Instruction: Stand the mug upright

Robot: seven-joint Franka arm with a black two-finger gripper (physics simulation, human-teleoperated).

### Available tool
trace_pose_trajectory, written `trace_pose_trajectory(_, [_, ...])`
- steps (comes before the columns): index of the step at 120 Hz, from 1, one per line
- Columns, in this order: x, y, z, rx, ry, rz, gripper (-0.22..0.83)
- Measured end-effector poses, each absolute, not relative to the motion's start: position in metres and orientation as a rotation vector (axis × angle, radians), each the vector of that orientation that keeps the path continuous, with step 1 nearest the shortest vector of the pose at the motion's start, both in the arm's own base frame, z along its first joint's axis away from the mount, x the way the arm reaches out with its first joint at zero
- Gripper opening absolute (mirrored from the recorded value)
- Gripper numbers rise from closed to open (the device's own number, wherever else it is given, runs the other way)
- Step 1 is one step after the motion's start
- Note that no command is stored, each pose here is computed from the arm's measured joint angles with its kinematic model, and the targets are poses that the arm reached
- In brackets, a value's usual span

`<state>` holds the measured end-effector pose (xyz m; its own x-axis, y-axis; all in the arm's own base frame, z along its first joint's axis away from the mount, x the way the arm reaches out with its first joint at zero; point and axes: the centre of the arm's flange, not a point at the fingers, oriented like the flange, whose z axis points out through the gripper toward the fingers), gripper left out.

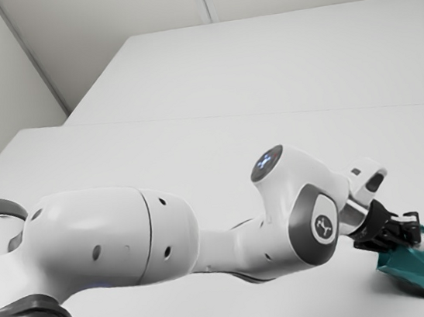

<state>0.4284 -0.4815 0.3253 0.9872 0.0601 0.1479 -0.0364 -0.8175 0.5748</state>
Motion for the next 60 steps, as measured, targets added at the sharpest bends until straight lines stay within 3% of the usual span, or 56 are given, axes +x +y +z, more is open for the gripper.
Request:
trace_pose_trajectory(21, [0.427, -0.491, 0.339, 2.515, -0.048, 0.242, -0.16])
trace_pose_trajectory(60, [0.421, -0.502, 0.37, 2.5, -0.141, 0.292, -0.17])
